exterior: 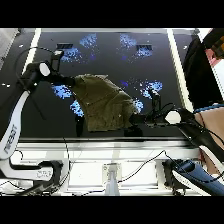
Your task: Fold the clothes and pants, and hang the long-sleeved shirts on hangers.
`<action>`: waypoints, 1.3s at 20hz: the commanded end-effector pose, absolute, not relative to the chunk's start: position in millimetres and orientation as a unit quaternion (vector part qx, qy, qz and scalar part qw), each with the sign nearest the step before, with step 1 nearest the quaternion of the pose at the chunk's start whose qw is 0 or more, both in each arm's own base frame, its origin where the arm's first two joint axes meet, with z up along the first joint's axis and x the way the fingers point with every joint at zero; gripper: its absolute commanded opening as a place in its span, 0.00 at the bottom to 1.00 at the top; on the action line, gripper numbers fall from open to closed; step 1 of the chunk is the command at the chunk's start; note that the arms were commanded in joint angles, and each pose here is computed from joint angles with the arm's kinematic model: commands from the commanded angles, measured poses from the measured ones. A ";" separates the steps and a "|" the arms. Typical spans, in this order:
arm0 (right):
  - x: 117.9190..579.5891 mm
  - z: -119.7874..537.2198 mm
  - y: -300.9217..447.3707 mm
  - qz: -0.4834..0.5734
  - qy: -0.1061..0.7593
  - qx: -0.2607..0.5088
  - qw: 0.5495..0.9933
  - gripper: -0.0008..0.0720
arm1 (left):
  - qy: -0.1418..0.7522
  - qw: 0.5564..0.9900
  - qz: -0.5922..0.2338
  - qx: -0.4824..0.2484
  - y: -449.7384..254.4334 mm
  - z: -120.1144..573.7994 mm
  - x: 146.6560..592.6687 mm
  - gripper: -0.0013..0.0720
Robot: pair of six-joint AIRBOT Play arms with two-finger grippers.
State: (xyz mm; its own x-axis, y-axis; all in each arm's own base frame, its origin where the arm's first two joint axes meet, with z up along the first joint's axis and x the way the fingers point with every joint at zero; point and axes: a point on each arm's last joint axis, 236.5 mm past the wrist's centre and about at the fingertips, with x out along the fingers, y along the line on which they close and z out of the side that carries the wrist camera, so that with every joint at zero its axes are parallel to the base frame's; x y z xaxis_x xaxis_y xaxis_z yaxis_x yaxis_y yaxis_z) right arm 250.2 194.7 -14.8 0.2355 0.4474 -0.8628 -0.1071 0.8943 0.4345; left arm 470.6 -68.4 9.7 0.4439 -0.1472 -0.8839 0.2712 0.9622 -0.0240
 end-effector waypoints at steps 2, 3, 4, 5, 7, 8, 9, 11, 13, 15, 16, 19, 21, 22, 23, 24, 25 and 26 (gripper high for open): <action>273.6 7.8 159.8 0.149 0.574 0.076 0.801 0.95 | 0.495 0.857 -0.122 0.078 -59.6 76.9 429.6 0.85; 281.8 12.3 146.2 0.133 0.569 0.068 0.809 0.95 | 0.482 0.864 -0.131 0.061 -66.0 89.8 419.4 0.85; 288.9 13.9 127.7 0.109 0.567 0.062 0.814 0.95 | 0.471 0.870 -0.144 0.036 -74.8 98.8 408.6 0.85; 292.8 12.6 108.0 0.084 0.569 0.059 0.816 0.95 | 0.463 0.872 -0.158 0.007 -84.2 103.3 393.9 0.85; 298.4 10.1 73.9 0.054 0.571 0.047 0.818 0.95 | 0.474 0.858 -0.188 -0.052 -105.7 91.0 355.4 0.85; 301.5 10.1 62.3 0.047 0.568 0.044 0.820 0.95 | 0.489 0.844 -0.202 -0.084 -117.1 76.3 334.2 0.85; 304.4 10.5 52.1 0.043 0.565 0.039 0.823 0.95 | 0.509 0.824 -0.216 -0.120 -130.1 55.5 310.5 0.85; 306.8 10.6 37.1 0.038 0.562 0.032 0.825 0.95 | 0.544 0.787 -0.226 -0.183 -148.4 13.1 271.5 0.85; 307.9 10.7 28.8 0.034 0.561 0.028 0.827 0.95 | 0.562 0.763 -0.225 -0.228 -159.4 -26.2 240.8 0.87; 308.5 10.8 27.2 0.037 0.560 0.023 0.827 0.95 | 0.568 0.749 -0.222 -0.261 -167.6 -50.4 223.5 0.88; 308.9 11.0 27.4 0.038 0.559 0.022 0.828 0.95 | 0.567 0.748 -0.225 -0.262 -170.4 -58.4 218.5 0.90; 311.2 12.0 27.4 0.037 0.555 0.022 0.831 0.95 | 0.555 0.766 -0.221 -0.238 -172.9 -74.8 216.4 0.98; 313.2 12.8 27.6 0.037 0.551 0.023 0.833 0.95 | 0.533 0.782 -0.220 -0.238 -179.9 -72.3 225.4 0.98; 313.5 13.0 28.6 0.038 0.550 0.025 0.834 0.95 | 0.522 0.790 -0.219 -0.234 -181.9 -71.0 229.9 0.98; 313.4 13.1 30.3 0.040 0.550 0.029 0.833 0.95 | 0.519 0.793 -0.219 -0.231 -183.7 -71.1 230.9 0.98; 313.3 13.2 31.0 0.041 0.550 0.030 0.833 0.95 | 0.525 0.789 -0.213 -0.237 -184.1 -74.0 230.0 0.97; 313.3 13.3 31.6 0.042 0.550 0.032 0.833 0.95 | 0.535 0.783 -0.206 -0.242 -183.6 -79.7 228.4 0.97; 313.3 13.3 32.1 0.042 0.550 0.033 0.833 0.95 | 0.546 0.777 -0.200 -0.242 -183.0 -87.1 226.3 0.97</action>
